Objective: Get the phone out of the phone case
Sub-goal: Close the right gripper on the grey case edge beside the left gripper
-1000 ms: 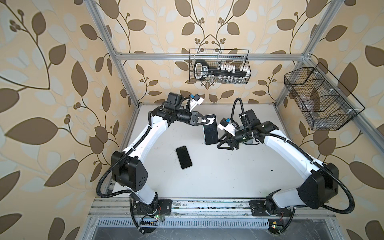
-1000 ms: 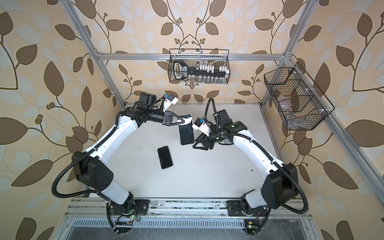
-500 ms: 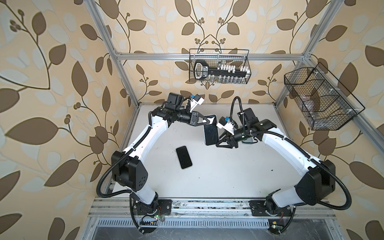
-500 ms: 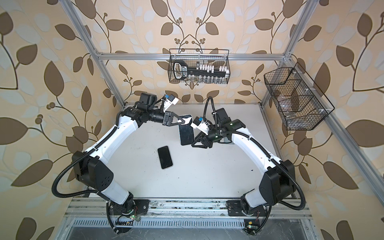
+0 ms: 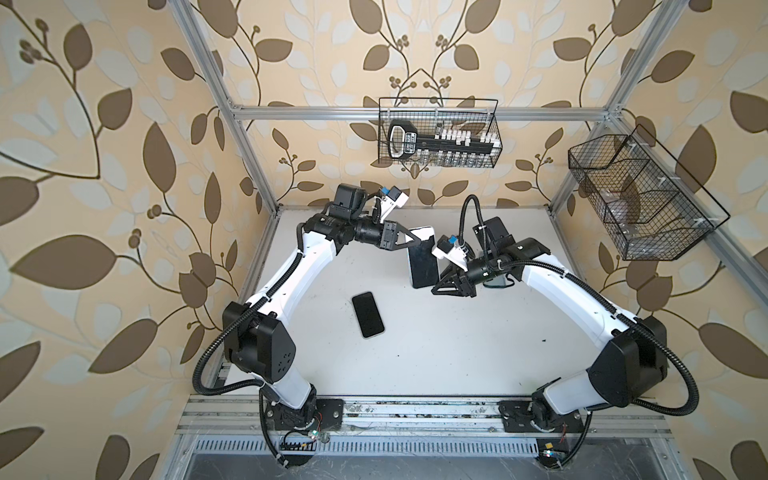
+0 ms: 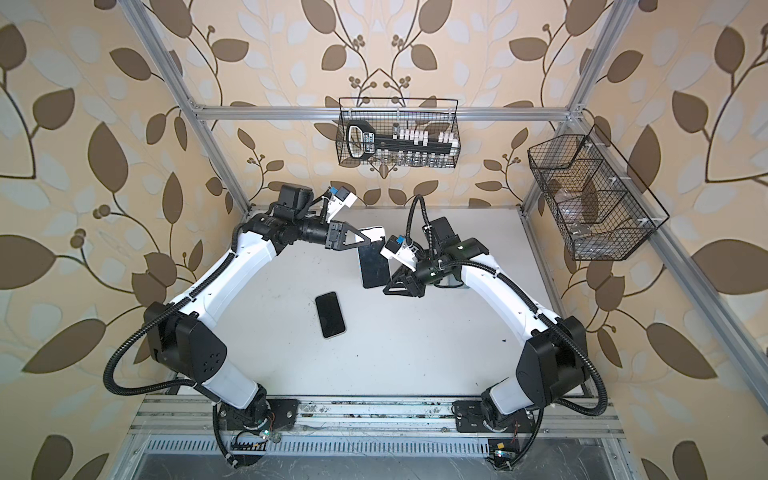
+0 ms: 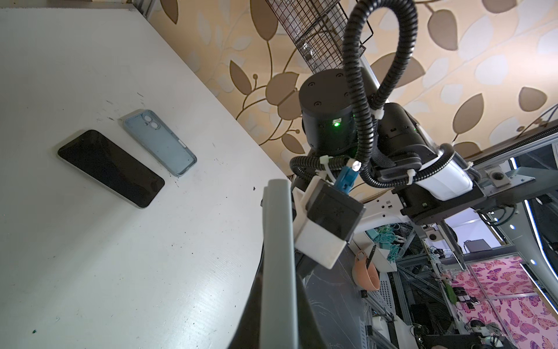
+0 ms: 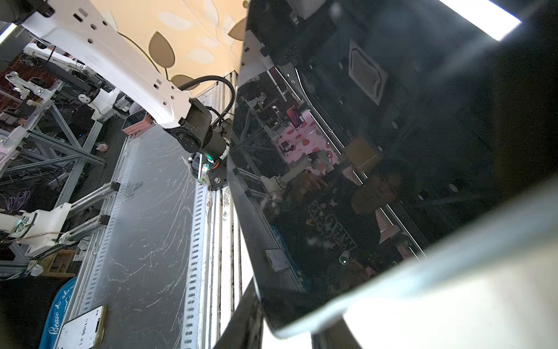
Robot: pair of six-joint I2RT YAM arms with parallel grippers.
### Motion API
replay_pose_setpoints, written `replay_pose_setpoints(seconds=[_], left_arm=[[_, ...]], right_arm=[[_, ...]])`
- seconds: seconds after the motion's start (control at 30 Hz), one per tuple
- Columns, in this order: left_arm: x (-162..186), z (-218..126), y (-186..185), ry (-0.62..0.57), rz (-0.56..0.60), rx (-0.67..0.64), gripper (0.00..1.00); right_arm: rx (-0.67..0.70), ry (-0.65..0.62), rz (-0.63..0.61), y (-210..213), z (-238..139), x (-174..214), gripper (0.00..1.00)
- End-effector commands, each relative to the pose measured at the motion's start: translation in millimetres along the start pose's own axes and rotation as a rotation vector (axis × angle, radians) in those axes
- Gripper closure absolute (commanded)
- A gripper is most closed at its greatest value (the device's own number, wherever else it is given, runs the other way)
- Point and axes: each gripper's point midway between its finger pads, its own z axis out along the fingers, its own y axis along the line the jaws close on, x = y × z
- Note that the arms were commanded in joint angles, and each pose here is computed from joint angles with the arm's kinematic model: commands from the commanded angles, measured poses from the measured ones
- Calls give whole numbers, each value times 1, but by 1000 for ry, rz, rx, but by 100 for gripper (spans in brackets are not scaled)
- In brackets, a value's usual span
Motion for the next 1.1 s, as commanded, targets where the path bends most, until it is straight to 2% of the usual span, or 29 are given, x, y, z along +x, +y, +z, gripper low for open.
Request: replay_pose_setpoints(seconds=[0.0,0.23,0.37,0.43,0.53,0.63,0.67,0.87,1.07], left_arm=[[-3,-3,-30,-3,58,90,100],[-1,-2,-29,1,54,95,100],[0,-2,-29,3,53,98,100],[0,-1,-28,4,53,99,100],[1,-1,-28,5,50,101,100],[2,-1,-29,6,51,102,100],[2,-2,-30,6,52,102,100],[4,-1,-31,7,54,107,100],[-3,0,-31,-21,23,128,100]], right_arm=[[-42,-20,-47,6,-1,-11,74],[-95,-53,-45,11,-6,-16,75],[-124,-61,-37,12,-8,-16,82],[-126,-55,-30,11,-7,-15,82],[-127,-50,-25,10,-5,-14,90],[-123,-49,-26,10,-5,-14,94],[-122,-51,-26,9,-5,-14,100],[-105,-60,-37,8,-5,-17,100],[-24,-58,-77,0,0,-15,100]])
